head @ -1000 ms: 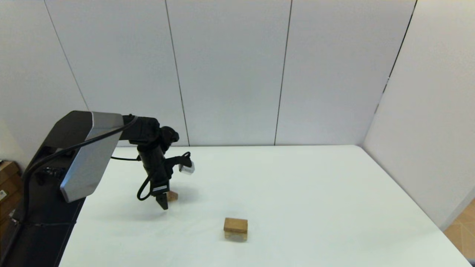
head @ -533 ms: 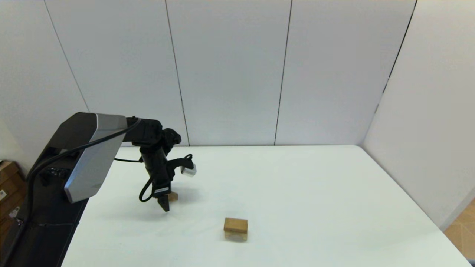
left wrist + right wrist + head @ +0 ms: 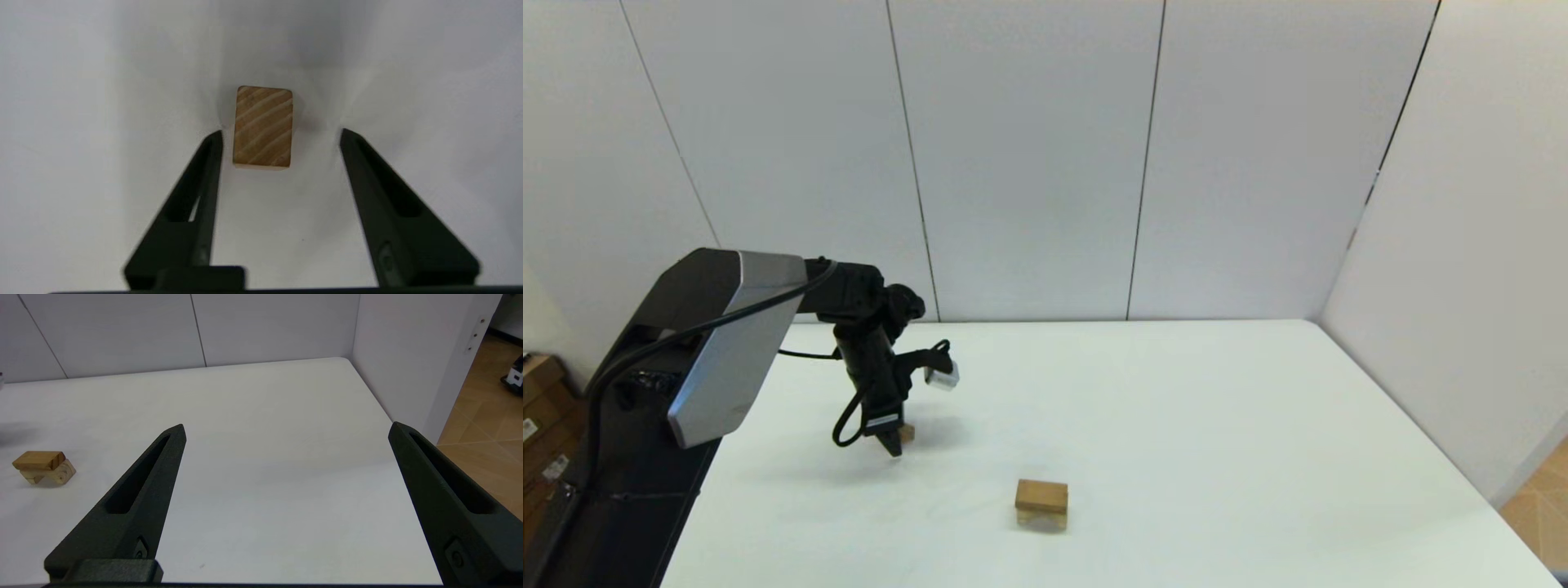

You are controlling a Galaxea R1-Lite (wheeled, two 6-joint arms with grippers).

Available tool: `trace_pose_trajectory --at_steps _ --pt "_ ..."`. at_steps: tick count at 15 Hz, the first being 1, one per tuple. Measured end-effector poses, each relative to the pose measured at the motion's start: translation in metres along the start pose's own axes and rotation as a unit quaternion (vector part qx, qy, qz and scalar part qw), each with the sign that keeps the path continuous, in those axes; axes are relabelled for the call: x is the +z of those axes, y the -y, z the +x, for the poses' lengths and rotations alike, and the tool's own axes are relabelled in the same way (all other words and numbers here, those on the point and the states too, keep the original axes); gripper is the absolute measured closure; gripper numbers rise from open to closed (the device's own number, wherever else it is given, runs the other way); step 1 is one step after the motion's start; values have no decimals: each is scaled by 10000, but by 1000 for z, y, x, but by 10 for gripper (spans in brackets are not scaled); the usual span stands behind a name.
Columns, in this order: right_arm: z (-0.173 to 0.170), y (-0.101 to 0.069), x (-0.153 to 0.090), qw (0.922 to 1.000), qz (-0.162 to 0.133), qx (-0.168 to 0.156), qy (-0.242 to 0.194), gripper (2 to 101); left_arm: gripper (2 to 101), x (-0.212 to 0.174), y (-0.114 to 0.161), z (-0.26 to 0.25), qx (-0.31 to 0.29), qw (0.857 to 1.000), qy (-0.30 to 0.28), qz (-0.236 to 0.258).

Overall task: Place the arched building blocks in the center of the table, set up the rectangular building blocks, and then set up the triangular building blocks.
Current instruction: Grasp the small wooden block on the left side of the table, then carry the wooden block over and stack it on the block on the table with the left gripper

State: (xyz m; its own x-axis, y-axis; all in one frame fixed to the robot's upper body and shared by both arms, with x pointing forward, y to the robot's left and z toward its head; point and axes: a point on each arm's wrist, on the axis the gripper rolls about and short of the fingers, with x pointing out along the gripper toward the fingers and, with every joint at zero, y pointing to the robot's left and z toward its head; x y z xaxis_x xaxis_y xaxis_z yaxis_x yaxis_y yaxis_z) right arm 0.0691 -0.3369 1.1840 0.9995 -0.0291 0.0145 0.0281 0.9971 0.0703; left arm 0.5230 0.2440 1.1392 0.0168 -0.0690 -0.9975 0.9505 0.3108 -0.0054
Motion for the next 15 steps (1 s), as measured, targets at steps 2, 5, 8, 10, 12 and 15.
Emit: trace_pose_trajectory --at_steps 2,5,8,10,12,15 --pt "0 0 0 10000 0 0 2 43 597 0 0 1 -16 10000 -11 -16" --pt "0 0 0 10000 0 0 0 43 809 0 0 1 -17 10000 -15 -56" --pt "0 0 0 10000 0 2 0 43 809 0 0 1 7 9996 -15 -265" --pt "0 0 0 10000 1 0 0 43 809 0 -1 -3 67 9994 23 -328" --pt "0 0 0 10000 3 2 0 43 809 1 0 -14 176 9992 90 -342" --pt "0 0 0 10000 1 2 0 43 809 7 7 -40 414 9981 262 -386"
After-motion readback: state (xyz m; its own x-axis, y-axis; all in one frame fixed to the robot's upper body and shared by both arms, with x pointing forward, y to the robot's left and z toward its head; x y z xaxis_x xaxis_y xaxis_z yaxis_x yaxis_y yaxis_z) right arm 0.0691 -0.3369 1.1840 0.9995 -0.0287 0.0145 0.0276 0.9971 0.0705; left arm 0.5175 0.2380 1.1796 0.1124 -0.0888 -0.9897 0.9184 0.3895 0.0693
